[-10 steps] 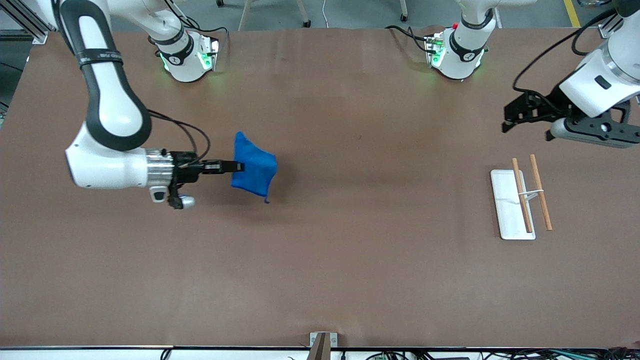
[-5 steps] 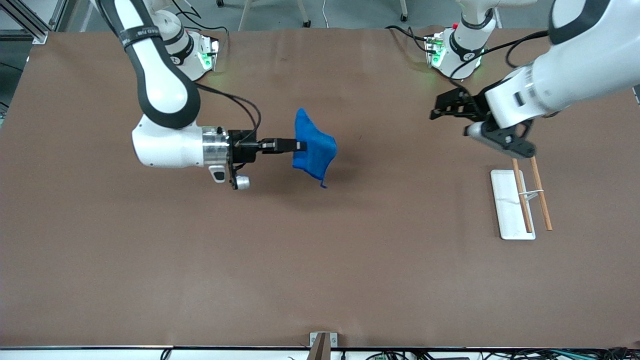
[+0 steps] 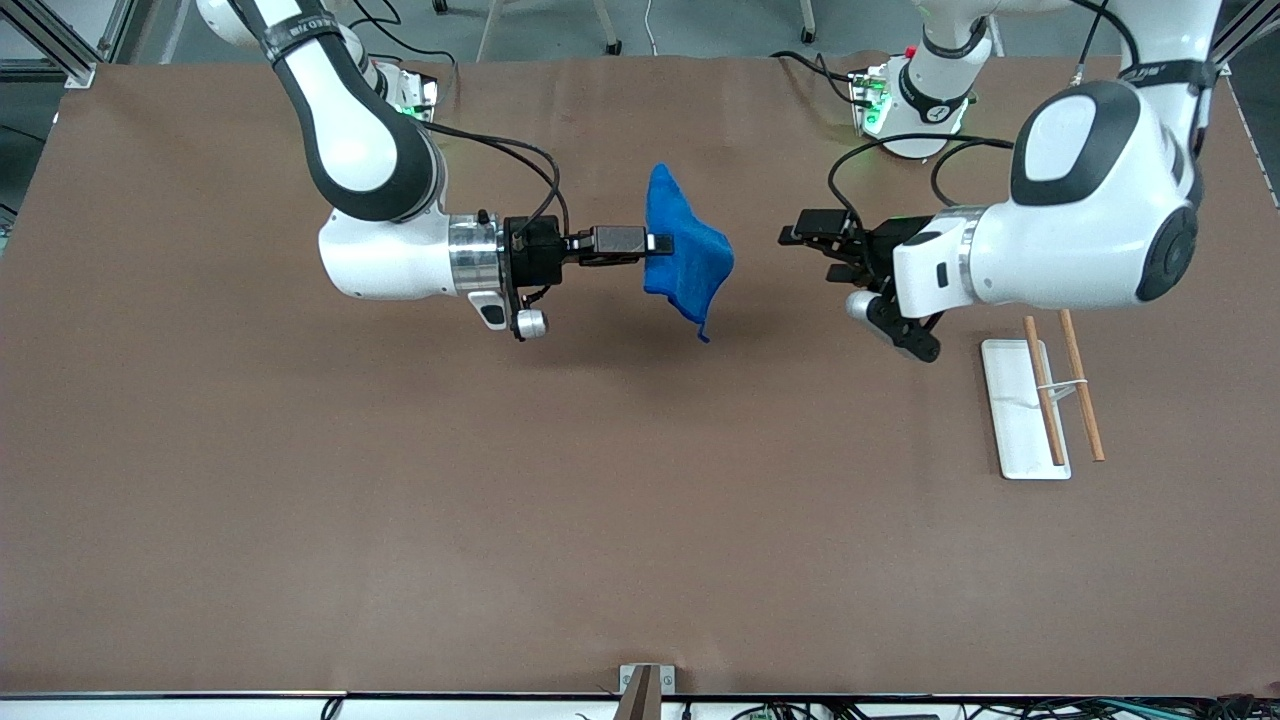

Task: Right arm passes towel to left arm to hang
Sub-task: 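Carry the towel toward the middle while the left gripper approaches, then grasp the hanging towel with the left gripper beside the right gripper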

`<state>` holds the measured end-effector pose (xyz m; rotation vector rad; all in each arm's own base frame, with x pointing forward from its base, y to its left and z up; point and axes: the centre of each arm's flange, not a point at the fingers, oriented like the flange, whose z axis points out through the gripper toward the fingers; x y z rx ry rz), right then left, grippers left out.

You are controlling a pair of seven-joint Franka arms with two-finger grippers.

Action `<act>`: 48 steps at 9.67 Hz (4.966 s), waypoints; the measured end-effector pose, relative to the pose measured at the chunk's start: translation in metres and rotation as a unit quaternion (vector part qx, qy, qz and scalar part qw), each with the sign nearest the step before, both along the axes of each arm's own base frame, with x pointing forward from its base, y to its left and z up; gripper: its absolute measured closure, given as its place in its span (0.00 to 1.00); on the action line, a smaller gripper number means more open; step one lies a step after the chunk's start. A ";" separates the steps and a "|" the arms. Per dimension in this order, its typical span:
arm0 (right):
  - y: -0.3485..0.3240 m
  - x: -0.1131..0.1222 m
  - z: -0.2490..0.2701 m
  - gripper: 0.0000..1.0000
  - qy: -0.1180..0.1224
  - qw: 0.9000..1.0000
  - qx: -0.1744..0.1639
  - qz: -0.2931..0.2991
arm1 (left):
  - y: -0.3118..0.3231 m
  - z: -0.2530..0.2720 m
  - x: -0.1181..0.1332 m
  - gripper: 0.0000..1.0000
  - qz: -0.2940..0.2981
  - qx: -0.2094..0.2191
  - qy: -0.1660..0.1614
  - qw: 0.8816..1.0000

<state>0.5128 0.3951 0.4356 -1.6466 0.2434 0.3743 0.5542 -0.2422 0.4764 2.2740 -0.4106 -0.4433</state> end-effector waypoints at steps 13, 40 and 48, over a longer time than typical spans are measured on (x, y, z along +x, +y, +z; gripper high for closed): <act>0.030 -0.022 0.008 0.86 0.026 0.998 0.049 -0.012 | -0.004 -0.136 -0.042 0.16 0.090 -0.293 0.084 0.948; 0.040 -0.030 0.005 0.86 0.035 0.998 0.050 -0.032 | 0.019 -0.165 -0.049 0.56 0.123 -0.410 0.084 0.900; 0.040 -0.030 0.005 0.86 0.035 0.998 0.050 -0.033 | 0.004 -0.165 -0.057 0.56 0.125 -0.428 0.089 0.891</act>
